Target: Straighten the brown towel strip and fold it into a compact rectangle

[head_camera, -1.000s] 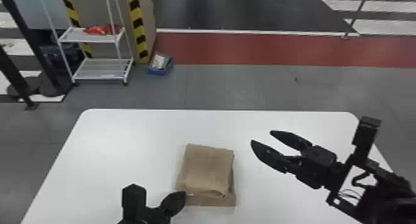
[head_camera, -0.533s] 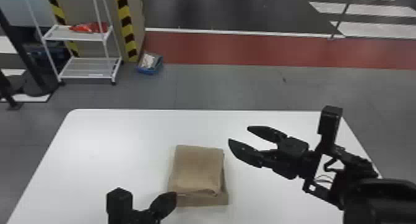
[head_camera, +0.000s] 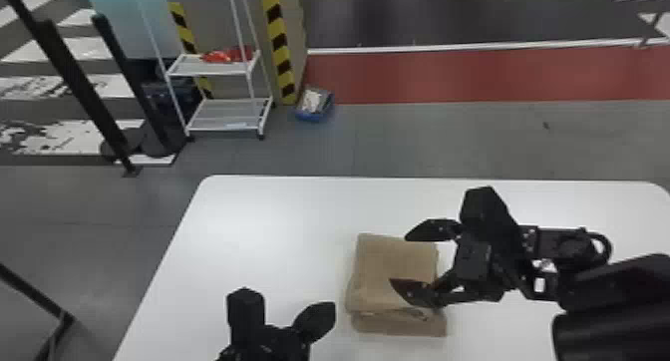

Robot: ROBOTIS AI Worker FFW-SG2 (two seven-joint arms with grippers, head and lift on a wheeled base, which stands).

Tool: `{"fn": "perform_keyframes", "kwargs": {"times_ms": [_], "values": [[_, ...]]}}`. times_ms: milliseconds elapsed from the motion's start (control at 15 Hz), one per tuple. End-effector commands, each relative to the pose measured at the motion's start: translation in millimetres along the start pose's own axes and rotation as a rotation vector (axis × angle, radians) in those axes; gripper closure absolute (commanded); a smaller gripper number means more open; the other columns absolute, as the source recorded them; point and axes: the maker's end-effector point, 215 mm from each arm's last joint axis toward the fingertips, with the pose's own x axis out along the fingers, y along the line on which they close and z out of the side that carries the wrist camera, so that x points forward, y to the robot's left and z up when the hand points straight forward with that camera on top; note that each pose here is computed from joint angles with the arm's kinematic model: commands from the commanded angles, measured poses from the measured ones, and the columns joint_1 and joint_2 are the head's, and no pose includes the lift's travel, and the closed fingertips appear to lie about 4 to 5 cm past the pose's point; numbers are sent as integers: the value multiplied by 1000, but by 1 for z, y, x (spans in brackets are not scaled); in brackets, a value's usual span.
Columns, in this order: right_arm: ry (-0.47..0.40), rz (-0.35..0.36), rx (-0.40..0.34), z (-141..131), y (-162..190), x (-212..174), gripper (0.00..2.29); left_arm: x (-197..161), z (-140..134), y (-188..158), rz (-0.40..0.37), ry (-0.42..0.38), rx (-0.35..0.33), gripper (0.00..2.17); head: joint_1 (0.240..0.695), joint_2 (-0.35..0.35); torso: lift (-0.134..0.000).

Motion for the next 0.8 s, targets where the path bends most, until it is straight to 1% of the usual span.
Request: {"fn": "perform_keyframes", "kwargs": {"times_ms": [0, 67, 133, 200, 267, 333, 400, 467, 533, 600, 667, 733], "values": [[126, 26, -140, -26, 2, 13, 340, 5, -5, -4, -11, 34, -6, 1720, 695, 139, 0], [168, 65, -155, -39, 4, 16, 414, 7, -6, -3, -9, 40, -8, 1720, 695, 139, 0], [209, 91, -188, -51, 7, 18, 414, 10, -3, -1, -8, 40, -6, 1720, 695, 134, 0], [241, 106, -241, -60, 10, 21, 414, 11, -6, -2, -8, 56, -11, 1720, 695, 130, 0], [259, 130, -293, -68, 15, 26, 417, 11, -7, -1, -7, 59, -9, 1720, 695, 124, 0], [258, 141, -332, -68, 14, 30, 421, 11, -7, 1, -4, 60, -11, 1720, 695, 119, 0], [261, 150, -335, -70, 14, 35, 475, 12, -9, 1, -4, 69, -13, 1720, 695, 117, 0], [267, 163, -341, -71, 16, 42, 475, 13, -9, 1, -5, 72, -12, 1720, 695, 119, 0], [297, 171, -362, -77, 20, 53, 475, 14, -9, 1, -4, 72, -11, 1720, 695, 121, 0], [326, 163, -395, -81, 20, 63, 475, 14, -8, 2, -4, 70, -10, 1723, 695, 125, 0], [334, 164, -408, -81, 19, 71, 515, 14, -9, 2, -4, 73, -11, 1720, 695, 136, 0], [335, 173, -406, -81, 19, 77, 583, 14, -9, 2, -4, 76, -12, 1720, 695, 141, 0]]}}
